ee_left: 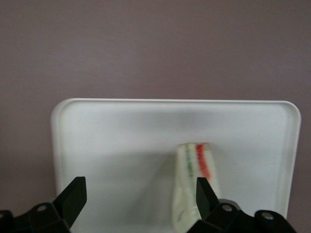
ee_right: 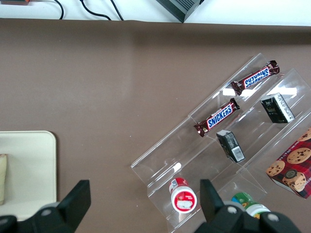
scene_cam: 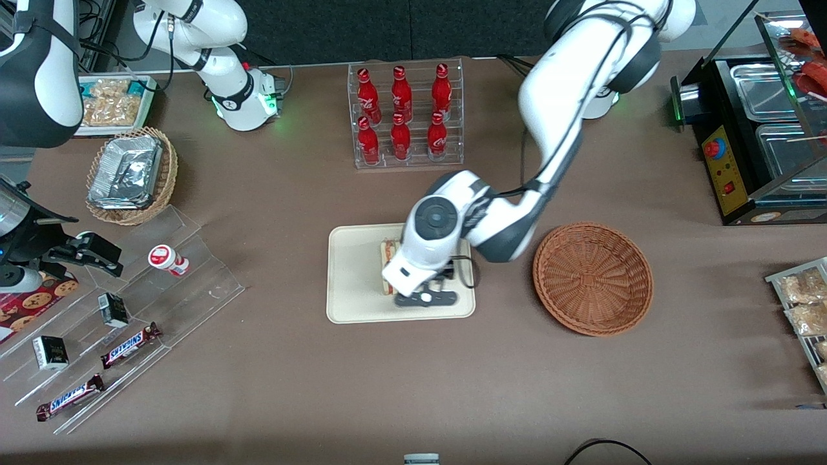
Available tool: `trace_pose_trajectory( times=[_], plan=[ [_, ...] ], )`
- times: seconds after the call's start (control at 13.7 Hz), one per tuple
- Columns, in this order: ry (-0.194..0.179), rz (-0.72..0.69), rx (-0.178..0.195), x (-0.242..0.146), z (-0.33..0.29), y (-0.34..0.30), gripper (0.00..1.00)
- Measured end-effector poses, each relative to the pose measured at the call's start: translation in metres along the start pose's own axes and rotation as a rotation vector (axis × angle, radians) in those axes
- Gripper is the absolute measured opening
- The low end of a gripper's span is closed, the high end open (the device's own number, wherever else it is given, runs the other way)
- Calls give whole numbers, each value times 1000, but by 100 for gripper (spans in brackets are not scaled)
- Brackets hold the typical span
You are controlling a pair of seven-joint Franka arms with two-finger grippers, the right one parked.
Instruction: Place sandwich from basket to tray
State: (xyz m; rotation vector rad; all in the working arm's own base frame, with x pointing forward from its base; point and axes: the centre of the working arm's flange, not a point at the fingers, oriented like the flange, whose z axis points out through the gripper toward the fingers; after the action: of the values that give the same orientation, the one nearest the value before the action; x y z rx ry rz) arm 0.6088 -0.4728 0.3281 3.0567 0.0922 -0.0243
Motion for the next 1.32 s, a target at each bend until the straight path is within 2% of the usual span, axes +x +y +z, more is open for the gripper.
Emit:
trace_pose_trajectory(
  times=[0.29,0.59,0.8,1.02,1.32],
  plan=[
    [-7,57,31,33,-57,-88,100],
    [-37,126,70,48,-80,-195,100],
    [-58,171,45,54,-108,-298,100],
    [-50,199,17,44,-144,-393,100],
    [-28,181,38,9,-204,-433,100]
  ],
)
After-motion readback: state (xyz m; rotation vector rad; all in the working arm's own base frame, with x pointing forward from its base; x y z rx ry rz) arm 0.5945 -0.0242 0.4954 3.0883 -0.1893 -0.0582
